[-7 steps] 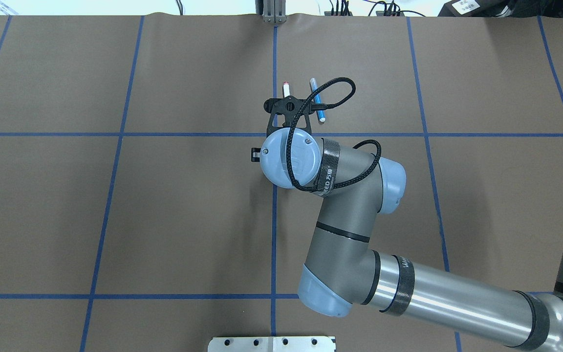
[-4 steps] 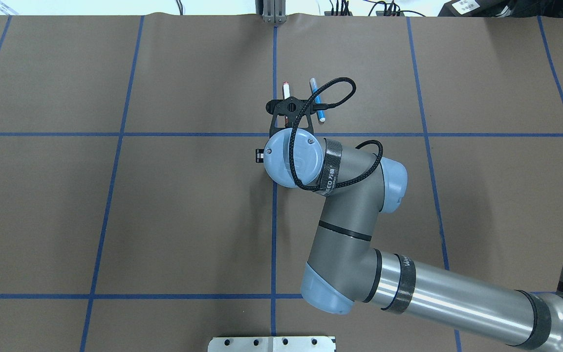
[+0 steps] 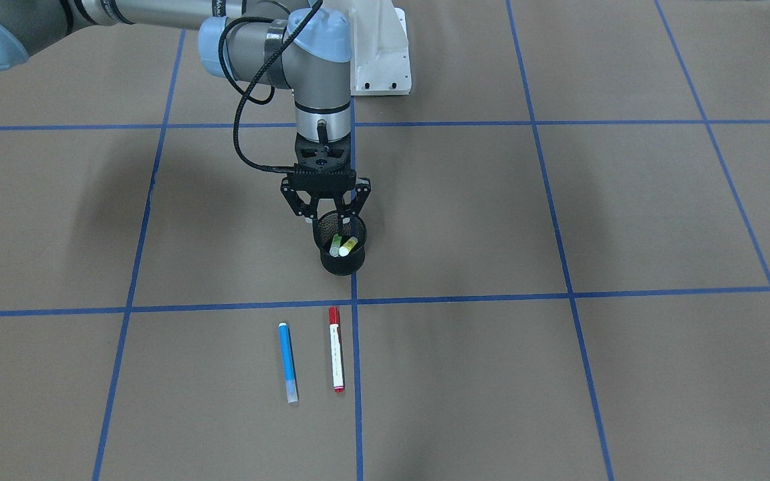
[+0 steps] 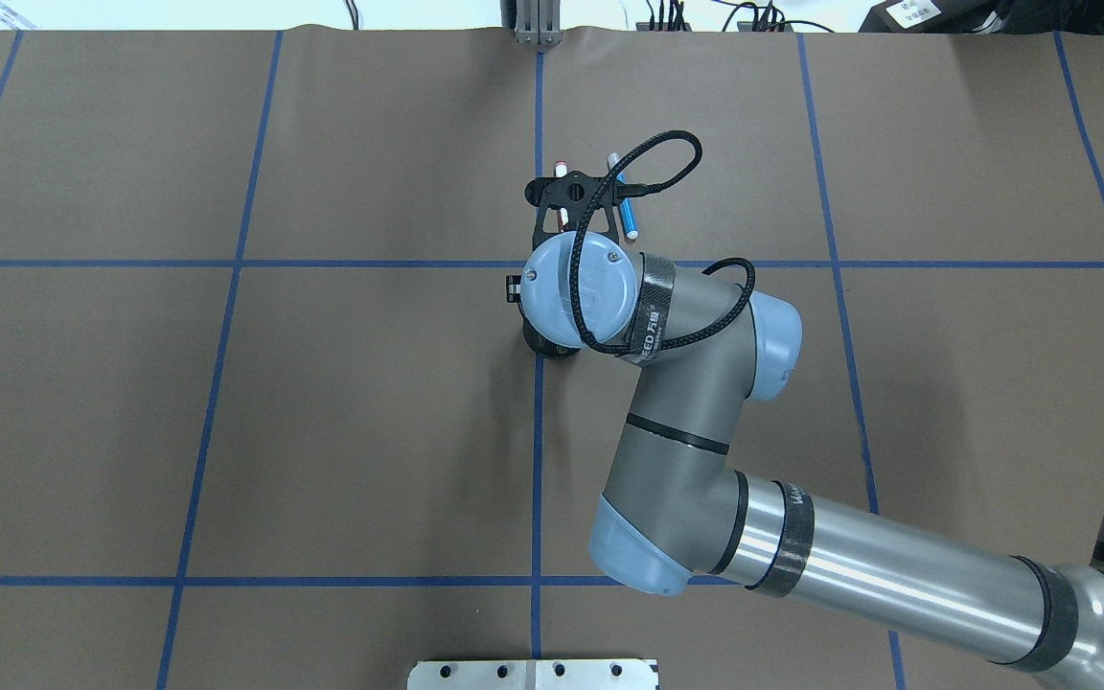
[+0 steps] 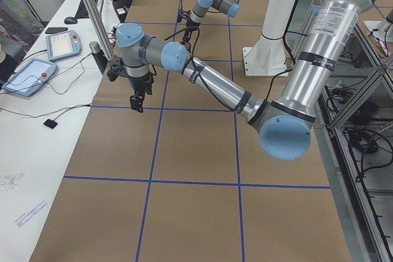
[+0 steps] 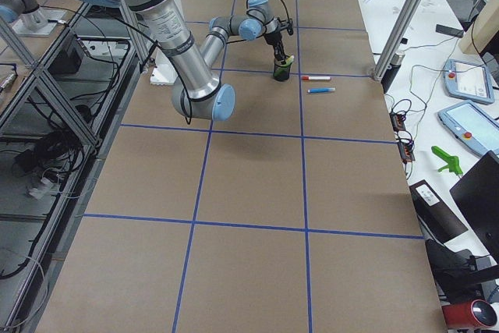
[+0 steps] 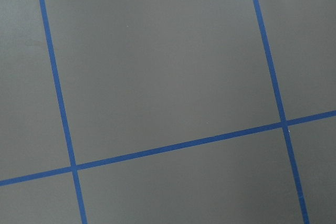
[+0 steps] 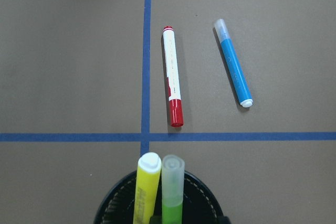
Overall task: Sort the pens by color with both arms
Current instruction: 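Lower the right gripper onto the green highlighter in the cup and close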
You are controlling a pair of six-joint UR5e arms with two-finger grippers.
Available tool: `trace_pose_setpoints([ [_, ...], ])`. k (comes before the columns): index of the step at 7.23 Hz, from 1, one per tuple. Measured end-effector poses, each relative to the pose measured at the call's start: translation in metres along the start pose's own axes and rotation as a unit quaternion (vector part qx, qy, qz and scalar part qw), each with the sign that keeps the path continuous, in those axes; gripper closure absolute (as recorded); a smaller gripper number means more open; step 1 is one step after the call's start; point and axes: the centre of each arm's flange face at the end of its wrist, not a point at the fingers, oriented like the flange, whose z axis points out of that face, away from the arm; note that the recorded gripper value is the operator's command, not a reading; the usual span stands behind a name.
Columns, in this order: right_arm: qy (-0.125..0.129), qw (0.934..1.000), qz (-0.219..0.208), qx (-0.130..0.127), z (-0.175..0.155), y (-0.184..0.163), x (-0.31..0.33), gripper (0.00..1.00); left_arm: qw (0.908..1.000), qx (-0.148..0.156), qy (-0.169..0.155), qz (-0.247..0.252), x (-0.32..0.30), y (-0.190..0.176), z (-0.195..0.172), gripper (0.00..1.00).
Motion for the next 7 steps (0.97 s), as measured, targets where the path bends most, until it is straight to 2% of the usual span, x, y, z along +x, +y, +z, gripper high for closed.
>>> trace_pose_setpoints([
  [6,0.011,0.9999,-0.002,-0.002,0.011,-0.004,-0.012,0.54,1.0000,-0.001,0.000,0.004,-0.003,0.000,0.000,0.01],
  [7,0.012,0.9999,-0.003,-0.003,0.012,-0.004,-0.011,0.57,1.0000,0.000,0.000,0.004,-0.003,0.000,-0.001,0.01],
])
